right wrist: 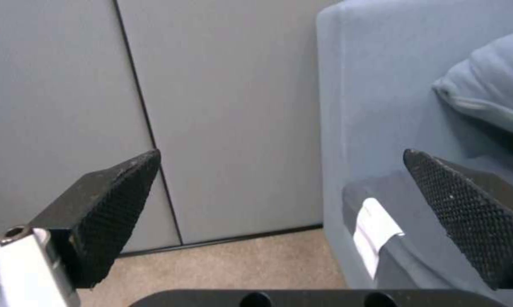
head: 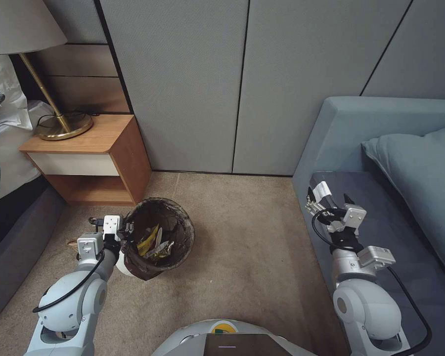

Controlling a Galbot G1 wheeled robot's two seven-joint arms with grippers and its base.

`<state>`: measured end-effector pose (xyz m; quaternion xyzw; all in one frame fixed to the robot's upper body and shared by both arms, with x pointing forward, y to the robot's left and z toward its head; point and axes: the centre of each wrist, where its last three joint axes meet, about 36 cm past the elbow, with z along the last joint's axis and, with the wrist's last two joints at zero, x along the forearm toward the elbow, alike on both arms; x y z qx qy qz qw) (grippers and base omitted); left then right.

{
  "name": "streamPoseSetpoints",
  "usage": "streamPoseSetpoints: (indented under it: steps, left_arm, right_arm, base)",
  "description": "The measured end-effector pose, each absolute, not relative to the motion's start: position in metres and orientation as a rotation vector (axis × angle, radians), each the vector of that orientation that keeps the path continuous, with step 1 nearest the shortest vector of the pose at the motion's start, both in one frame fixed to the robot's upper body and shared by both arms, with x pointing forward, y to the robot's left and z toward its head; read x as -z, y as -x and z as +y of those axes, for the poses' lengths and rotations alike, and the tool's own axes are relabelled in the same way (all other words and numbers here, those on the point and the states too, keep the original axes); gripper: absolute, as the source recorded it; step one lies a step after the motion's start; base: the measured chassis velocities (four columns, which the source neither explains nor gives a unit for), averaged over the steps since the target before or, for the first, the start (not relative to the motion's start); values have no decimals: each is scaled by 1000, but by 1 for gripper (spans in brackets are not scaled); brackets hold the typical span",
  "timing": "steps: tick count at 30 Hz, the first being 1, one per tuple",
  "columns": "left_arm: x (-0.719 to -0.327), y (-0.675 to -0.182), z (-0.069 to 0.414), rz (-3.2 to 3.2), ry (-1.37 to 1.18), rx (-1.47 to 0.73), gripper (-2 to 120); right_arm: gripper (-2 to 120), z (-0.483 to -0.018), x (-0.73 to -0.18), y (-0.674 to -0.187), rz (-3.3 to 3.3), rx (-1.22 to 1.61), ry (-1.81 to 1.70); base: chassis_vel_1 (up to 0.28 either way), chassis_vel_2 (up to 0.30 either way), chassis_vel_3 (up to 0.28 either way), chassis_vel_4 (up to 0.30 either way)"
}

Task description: Pick up the trash bin, then pick up the garbage from the floor and place it into the trash bin.

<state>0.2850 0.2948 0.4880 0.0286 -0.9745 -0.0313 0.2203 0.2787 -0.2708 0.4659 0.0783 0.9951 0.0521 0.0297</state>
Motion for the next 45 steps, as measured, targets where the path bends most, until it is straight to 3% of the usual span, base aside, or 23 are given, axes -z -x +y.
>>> streamPoseSetpoints:
  steps: [45]
  left_arm:
    - [-488,-286,298,-2681,-98,119,7]
  right_arm:
    - [100,-264,-456,-289,3085,-155,-210]
  base:
    - [27,28,24,24]
